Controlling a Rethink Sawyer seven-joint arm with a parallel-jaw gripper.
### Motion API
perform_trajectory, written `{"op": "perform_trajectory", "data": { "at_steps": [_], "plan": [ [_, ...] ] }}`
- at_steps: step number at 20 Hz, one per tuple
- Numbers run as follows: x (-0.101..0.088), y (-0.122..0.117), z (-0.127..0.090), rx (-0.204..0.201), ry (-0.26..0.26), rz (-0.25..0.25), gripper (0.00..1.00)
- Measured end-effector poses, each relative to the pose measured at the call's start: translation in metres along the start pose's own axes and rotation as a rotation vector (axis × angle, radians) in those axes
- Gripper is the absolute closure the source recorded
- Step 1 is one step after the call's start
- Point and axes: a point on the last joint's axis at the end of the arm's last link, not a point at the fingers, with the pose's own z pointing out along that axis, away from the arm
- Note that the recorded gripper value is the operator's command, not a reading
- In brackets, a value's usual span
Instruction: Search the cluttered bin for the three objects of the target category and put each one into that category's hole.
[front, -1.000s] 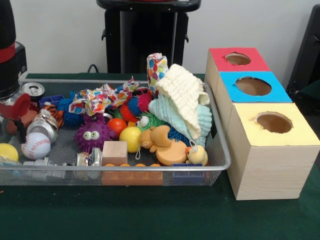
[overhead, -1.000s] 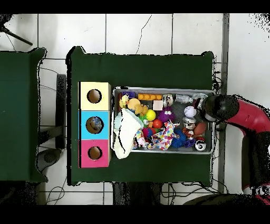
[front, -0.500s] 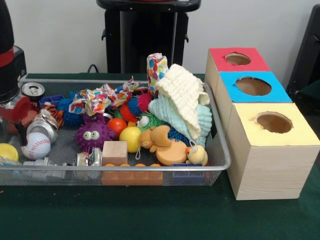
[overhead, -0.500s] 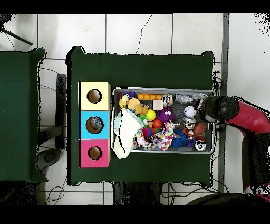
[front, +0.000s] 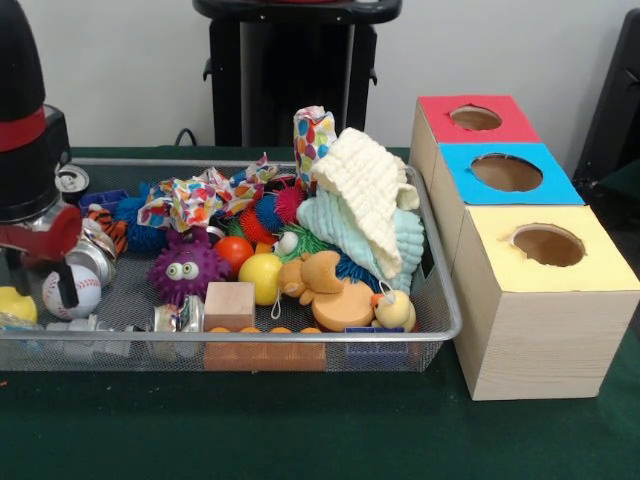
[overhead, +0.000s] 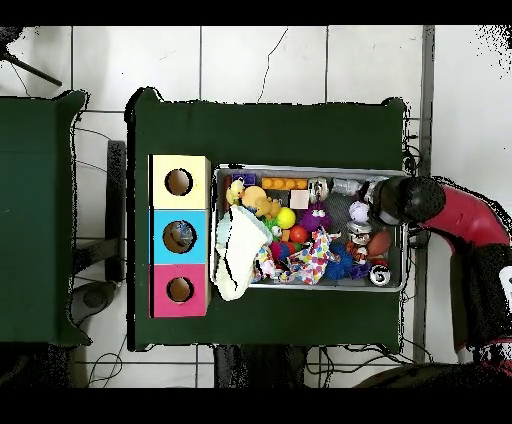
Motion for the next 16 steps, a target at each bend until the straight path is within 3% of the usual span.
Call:
{"op": "perform_trajectory", "data": {
  "at_steps": [8,16],
  "plan": [
    [-0.009,0.030,-0.001,-0.015,-0.014,-0.063,0.00],
    [-0.017,0.055,0.006,-0.058,-0.029,-0.138,0.00]
  ]
}}
